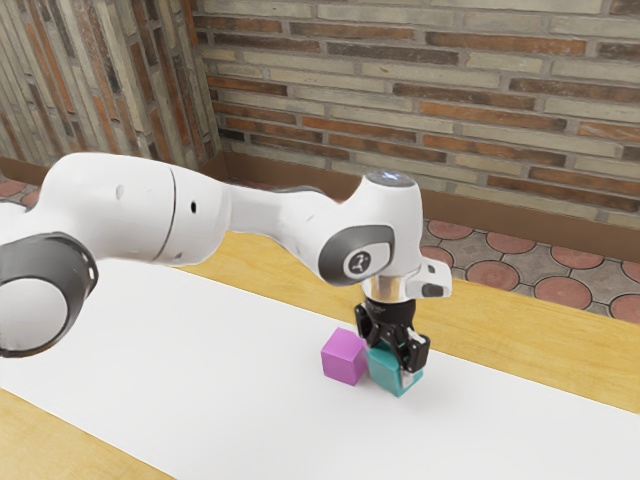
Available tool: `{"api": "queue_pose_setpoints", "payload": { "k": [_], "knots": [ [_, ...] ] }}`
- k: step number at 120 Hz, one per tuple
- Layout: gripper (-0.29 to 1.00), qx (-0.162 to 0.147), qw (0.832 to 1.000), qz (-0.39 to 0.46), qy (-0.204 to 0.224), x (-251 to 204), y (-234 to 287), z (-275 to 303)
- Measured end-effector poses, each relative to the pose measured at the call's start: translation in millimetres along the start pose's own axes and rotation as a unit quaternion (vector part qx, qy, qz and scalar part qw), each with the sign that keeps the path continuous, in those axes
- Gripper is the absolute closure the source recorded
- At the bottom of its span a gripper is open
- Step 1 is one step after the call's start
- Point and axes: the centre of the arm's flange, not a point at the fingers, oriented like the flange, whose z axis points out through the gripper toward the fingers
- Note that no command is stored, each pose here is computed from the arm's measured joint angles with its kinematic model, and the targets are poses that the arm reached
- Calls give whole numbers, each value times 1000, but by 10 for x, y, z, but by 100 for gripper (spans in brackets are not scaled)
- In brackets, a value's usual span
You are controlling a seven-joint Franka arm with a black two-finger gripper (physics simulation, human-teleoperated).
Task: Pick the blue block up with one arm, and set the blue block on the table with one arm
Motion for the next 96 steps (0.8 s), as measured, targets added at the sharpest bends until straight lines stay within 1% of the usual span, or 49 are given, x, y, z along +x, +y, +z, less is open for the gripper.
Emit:
{"api": "queue_pose_setpoints", "payload": {
  "k": [13, 34, 40, 54, 62, 75, 96],
  "knots": [
    [28, -1, 1000, 2, -3, 9, 32, 49],
    [14, -2, 1000, 3, -3, 11, 65, 66],
    [11, -2, 1000, 3, 7, 9, 61, -66],
    [6, 3, 999, 4, 53, -59, 71, -739],
    [5, 5, 998, 5, 70, -112, 81, -995],
    [3, 7, 997, 4, 76, -136, 58, -1110],
    [1, 8, 997, 6, 72, -146, 64, -1122]
  ]
}}
